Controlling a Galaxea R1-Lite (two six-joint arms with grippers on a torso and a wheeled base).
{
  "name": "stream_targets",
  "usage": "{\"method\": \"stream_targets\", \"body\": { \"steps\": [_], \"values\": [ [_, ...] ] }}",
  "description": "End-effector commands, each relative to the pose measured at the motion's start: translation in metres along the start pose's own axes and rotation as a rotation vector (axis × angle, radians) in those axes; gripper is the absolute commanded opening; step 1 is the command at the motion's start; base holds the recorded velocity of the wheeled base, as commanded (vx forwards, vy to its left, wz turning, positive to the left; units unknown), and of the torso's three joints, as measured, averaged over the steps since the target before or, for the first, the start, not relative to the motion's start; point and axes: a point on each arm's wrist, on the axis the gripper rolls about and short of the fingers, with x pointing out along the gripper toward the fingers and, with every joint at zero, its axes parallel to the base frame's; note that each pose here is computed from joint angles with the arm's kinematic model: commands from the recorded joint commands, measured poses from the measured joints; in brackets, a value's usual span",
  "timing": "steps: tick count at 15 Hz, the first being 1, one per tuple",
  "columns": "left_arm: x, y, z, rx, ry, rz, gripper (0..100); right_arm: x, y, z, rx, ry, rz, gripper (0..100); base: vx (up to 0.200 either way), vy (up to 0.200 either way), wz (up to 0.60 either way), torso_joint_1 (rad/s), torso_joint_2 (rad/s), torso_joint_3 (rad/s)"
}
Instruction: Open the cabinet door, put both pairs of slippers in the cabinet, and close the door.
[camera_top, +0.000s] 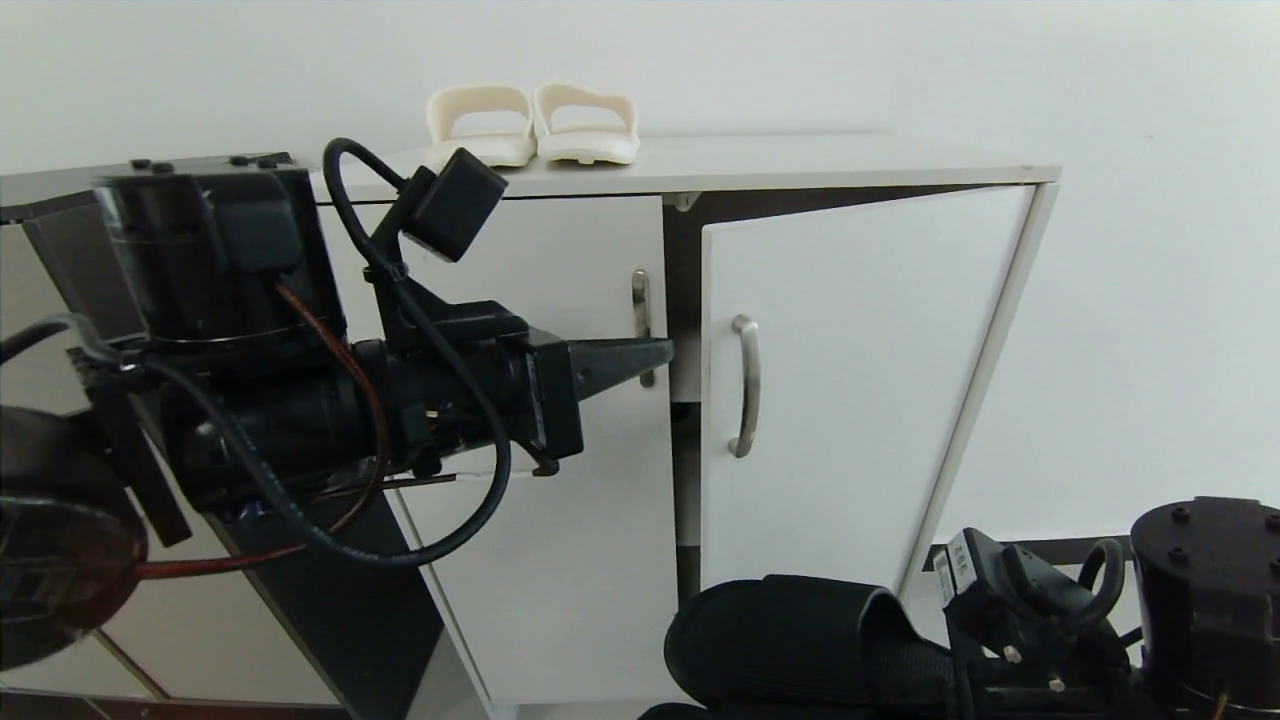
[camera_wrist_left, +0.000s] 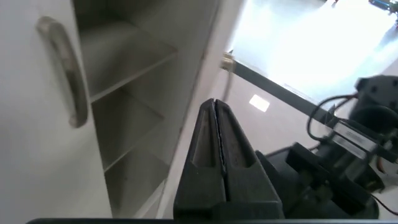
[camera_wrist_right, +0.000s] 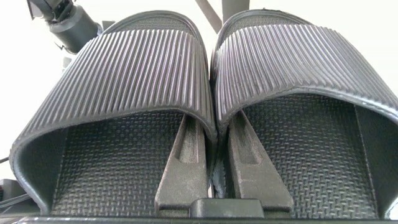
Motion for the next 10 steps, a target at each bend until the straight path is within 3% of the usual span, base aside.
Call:
{"method": "stream_targets", "body": {
  "steps": [1, 5, 7, 10],
  "values": [
    [0.030, 0.022, -0.007, -0.023, 0.033, 0.031, 0, 0.001, 0.000, 0.004, -0.001, -0.007, 0.000, 0, 0.000, 0.000, 0.00, 0.000, 0.00, 0.000],
    [0.069, 0.040, -0.014, -0.008, -0.004, 0.023, 0, 0.004, 0.004, 0.017, 0.019, 0.054, -0.064, 0, 0.000, 0.000, 0.00, 0.000, 0.00, 0.000],
    [0.076, 0.038, -0.018, -0.005, -0.010, 0.009, 0, 0.001, 0.008, 0.019, 0.033, 0.047, -0.057, 0, 0.000, 0.000, 0.00, 0.000, 0.00, 0.000],
    [0.076, 0.035, -0.020, -0.031, -0.007, 0.002, 0, 0.002, 0.009, 0.019, 0.034, 0.049, -0.057, 0, 0.000, 0.000, 0.00, 0.000, 0.00, 0.000]
  ]
}}
